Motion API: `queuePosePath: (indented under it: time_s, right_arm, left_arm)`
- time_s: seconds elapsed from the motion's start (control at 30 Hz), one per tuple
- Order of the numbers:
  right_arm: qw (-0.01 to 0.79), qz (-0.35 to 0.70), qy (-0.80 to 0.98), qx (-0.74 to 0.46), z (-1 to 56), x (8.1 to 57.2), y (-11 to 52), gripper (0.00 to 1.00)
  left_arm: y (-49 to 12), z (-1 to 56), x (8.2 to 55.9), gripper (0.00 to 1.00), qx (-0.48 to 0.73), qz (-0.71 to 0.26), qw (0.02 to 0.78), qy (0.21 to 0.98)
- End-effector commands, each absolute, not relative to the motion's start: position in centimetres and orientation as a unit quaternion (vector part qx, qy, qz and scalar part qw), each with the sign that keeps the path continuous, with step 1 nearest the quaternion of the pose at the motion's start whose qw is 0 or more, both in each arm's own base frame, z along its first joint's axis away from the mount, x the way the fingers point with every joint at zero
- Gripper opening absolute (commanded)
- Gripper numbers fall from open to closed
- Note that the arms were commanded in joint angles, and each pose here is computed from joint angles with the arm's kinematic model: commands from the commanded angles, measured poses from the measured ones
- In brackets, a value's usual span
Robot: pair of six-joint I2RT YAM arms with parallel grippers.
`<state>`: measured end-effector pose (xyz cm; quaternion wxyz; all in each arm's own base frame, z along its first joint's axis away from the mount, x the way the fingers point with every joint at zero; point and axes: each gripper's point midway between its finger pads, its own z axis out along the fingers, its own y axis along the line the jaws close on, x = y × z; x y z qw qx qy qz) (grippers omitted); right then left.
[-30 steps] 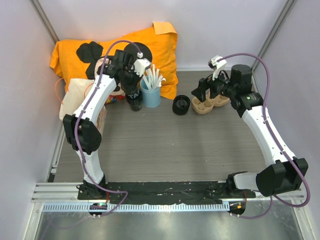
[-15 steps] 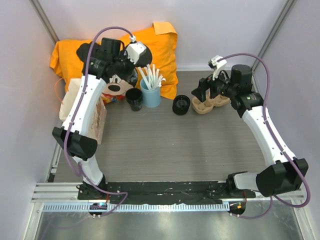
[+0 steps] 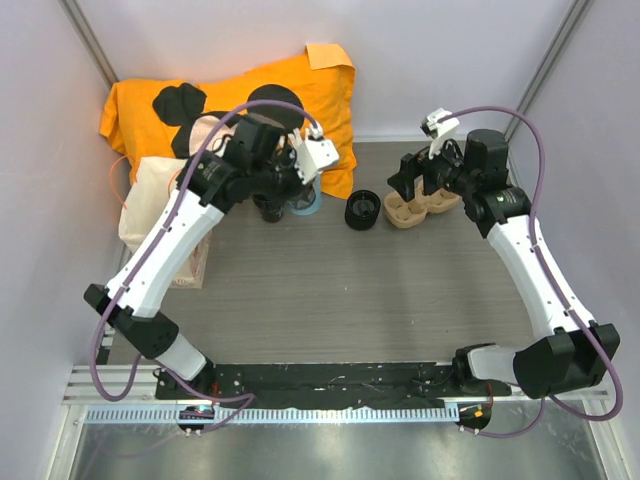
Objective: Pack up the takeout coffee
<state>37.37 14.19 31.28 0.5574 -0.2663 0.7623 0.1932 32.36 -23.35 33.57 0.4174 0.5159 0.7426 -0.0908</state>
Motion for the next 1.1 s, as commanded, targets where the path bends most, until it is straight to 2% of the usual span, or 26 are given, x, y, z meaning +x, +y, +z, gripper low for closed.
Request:
queuePosePath:
  time_s: [0.0, 0.23, 0.7, 1.07]
  right_arm:
    - [0.606, 0.149, 0.741, -0.249, 34.5, 37.9, 12.5, 0.90]
    - [0.612, 0.121, 0.754, -0.205, 34.4, 39.1, 9.6, 0.90]
    - [0.615, 0.111, 0.761, -0.173, 34.3, 39.3, 6.6, 0.90]
    - [0.611, 0.126, 0.761, -0.175, 34.0, 39.1, 7.0, 0.90]
  left_arm:
    - [-24.8, 31.9, 28.8, 0.00, 0.548, -0.115, 0.392, 0.730]
    - [-28.5, 27.9, 24.7, 0.00, 0.582, -0.151, 0.354, 0.716]
    - [-32.1, 20.5, 24.8, 0.00, 0.576, -0.153, 0.334, 0.730]
    - [-33.1, 15.9, 22.3, 0.00, 0.592, -0.139, 0.318, 0.727]
